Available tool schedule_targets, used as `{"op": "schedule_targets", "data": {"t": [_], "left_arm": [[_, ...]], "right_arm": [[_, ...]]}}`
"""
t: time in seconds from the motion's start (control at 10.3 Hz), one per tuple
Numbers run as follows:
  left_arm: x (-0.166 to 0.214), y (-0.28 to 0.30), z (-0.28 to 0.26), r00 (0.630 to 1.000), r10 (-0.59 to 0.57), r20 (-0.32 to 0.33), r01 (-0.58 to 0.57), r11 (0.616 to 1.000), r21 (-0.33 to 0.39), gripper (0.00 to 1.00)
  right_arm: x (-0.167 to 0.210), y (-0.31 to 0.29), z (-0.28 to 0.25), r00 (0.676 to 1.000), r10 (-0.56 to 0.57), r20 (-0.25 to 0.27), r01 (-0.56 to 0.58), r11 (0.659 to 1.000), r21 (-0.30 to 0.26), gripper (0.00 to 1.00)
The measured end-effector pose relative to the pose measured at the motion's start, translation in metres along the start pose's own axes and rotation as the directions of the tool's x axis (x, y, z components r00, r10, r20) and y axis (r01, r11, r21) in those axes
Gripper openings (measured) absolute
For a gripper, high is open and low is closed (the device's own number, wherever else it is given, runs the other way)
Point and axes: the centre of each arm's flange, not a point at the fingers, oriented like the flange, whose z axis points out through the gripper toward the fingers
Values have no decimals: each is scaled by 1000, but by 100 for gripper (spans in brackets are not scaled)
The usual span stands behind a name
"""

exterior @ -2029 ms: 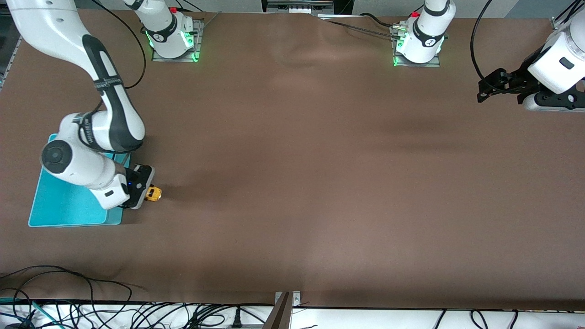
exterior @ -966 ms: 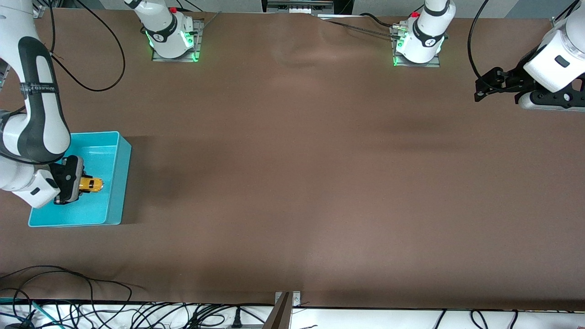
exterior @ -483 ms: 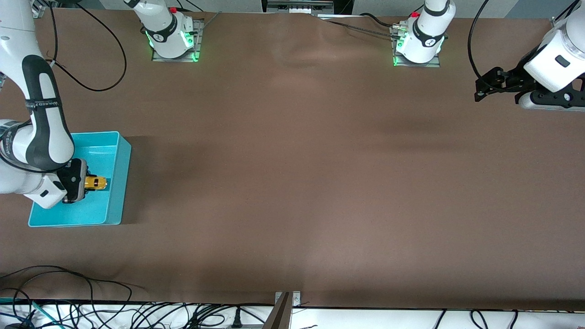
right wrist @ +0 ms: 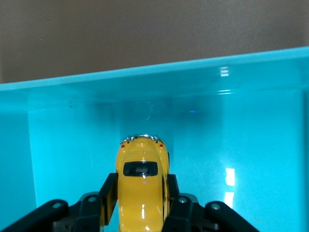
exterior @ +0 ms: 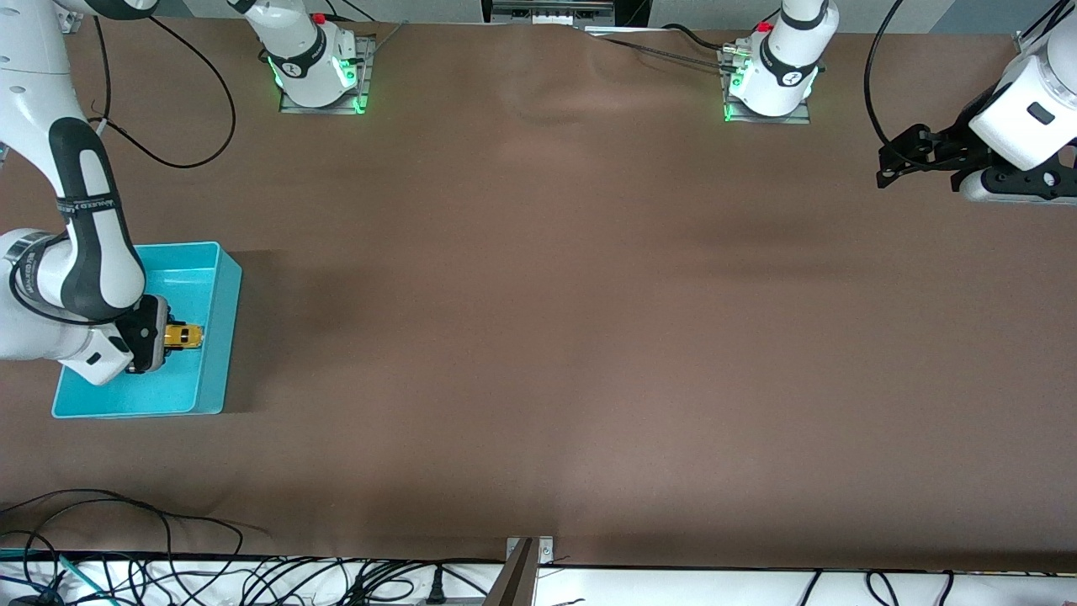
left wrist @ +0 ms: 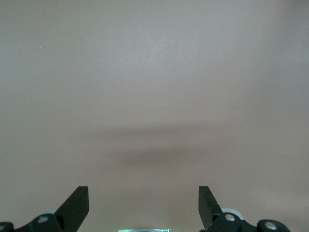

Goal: Wind up and store yellow beetle car
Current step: 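Lower the car into the box and open the right gripper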

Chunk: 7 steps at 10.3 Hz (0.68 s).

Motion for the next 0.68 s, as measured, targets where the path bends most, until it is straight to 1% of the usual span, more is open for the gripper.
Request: {"op": "schedule_targets", "data": {"t": [0.39, 0.58, 0.68], "left_arm": [[0, 3, -4, 1000, 5, -9, -5, 1000, 0, 100], [0, 2, -4, 1000, 5, -9, -5, 1000, 0, 100], [0, 3, -4, 1000, 5, -9, -5, 1000, 0, 100]], "right_arm": [[-1, 2, 15, 1000, -6, -2, 6, 1000, 6, 45], [-1, 2, 16, 1000, -20, -2, 20, 1000, 5, 47], [-1, 2, 16, 1000, -23, -2, 23, 1000, 6, 56]]}}
